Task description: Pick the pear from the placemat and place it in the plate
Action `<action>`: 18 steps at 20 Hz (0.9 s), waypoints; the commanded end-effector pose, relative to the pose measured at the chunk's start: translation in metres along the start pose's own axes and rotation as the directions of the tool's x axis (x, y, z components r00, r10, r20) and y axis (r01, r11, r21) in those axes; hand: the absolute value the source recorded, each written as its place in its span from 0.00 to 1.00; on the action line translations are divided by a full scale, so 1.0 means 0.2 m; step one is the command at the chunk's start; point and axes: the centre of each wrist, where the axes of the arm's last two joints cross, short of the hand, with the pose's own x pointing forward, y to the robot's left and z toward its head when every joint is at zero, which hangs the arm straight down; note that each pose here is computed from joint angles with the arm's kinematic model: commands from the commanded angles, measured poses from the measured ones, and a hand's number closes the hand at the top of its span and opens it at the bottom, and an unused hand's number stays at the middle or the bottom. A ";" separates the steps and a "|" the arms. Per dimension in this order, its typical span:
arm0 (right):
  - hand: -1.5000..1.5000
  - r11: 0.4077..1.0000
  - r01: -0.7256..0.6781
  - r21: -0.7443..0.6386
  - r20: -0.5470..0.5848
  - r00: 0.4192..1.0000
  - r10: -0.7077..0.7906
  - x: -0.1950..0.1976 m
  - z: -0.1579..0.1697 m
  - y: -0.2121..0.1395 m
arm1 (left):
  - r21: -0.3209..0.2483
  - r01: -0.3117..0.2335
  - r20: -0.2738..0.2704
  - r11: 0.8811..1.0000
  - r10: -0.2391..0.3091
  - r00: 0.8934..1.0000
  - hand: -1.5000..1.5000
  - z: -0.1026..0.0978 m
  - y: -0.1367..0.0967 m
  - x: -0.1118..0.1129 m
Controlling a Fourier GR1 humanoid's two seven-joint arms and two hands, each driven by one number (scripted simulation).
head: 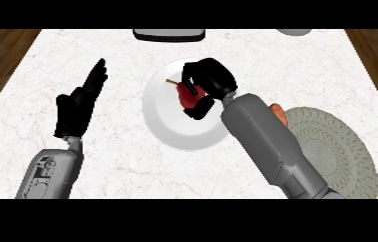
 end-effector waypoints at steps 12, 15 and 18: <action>0.00 0.929 0.369 -0.018 -0.035 0.928 -0.370 -0.09 0.02 0.21 | -0.031 -0.007 0.016 1.000 0.008 1.000 0.50 -0.05 -0.04 0.08; 0.00 0.862 0.495 -0.111 -0.014 0.866 -0.500 -0.09 0.01 0.17 | -0.021 -0.005 0.027 1.000 0.005 1.000 0.50 -0.04 -0.03 0.08; 0.00 0.791 0.580 -0.195 -0.013 0.805 -0.593 -0.12 -0.03 0.06 | 0.007 -0.004 -0.007 1.000 0.004 1.000 0.50 -0.01 0.02 0.00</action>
